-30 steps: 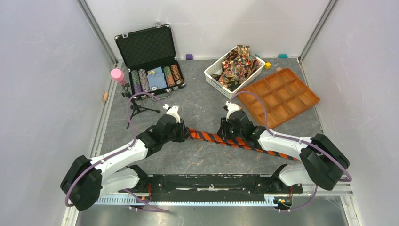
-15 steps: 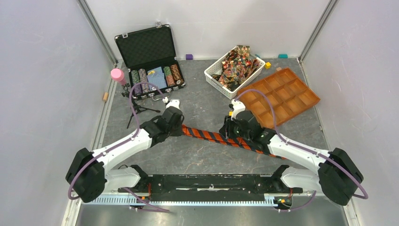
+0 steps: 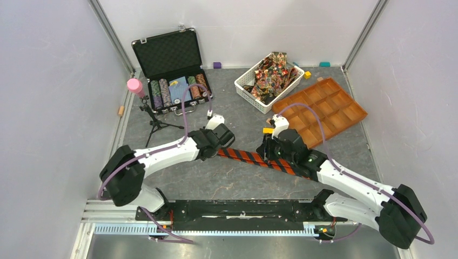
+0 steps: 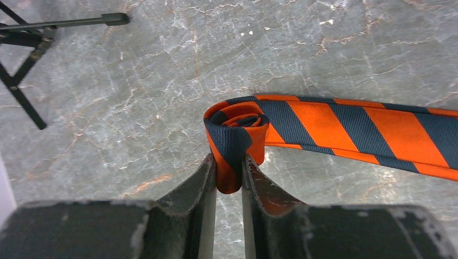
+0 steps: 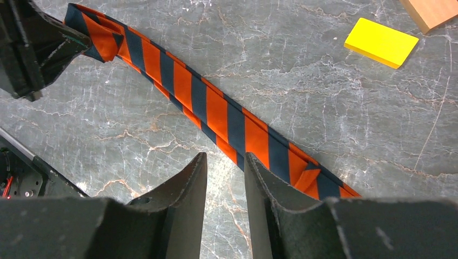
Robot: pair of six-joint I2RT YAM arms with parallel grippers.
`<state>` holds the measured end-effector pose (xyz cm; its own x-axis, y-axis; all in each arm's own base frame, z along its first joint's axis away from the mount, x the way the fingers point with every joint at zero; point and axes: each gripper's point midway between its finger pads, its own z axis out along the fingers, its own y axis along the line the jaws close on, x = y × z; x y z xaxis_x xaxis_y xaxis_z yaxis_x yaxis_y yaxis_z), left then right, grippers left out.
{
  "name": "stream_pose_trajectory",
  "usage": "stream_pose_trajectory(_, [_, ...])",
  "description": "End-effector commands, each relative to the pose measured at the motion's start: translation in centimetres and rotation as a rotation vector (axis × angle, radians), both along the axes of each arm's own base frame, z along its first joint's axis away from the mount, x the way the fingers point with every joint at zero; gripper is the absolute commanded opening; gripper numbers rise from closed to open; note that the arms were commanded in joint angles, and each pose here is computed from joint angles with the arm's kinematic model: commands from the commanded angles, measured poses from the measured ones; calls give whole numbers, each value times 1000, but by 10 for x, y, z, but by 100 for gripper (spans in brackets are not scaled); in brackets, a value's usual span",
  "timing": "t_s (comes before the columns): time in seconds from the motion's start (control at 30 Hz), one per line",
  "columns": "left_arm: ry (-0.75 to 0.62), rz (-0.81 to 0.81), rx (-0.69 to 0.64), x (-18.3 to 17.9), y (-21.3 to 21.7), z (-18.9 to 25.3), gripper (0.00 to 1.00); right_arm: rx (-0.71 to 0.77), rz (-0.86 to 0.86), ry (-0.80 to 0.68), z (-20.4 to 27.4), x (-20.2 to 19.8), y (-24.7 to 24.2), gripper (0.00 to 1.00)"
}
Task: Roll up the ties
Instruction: Roll the tie at the center of the board.
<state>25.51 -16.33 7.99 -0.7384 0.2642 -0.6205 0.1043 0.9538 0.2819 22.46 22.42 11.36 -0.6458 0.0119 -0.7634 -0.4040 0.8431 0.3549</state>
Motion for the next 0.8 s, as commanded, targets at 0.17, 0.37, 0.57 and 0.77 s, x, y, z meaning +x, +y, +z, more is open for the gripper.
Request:
stream_pose_trajectory(0.17, [-74, -4, 270, 13, 6, 11, 26, -1, -36, -32, 7, -4, -14, 38])
stream_pose_trajectory(0.37, [-82, -40, 391, 12, -3, 6, 26, 13, -64, -50, 15, -5, -20, 39])
stream_pose_trajectory(0.57, [-85, -73, 497, 9, -12, -4, 26, 13, -77, -61, 20, -6, -25, 41])
stream_pose_trajectory(0.77, [-86, -100, 535, 7, -21, -9, 29, 18, -81, -59, 20, -7, -26, 42])
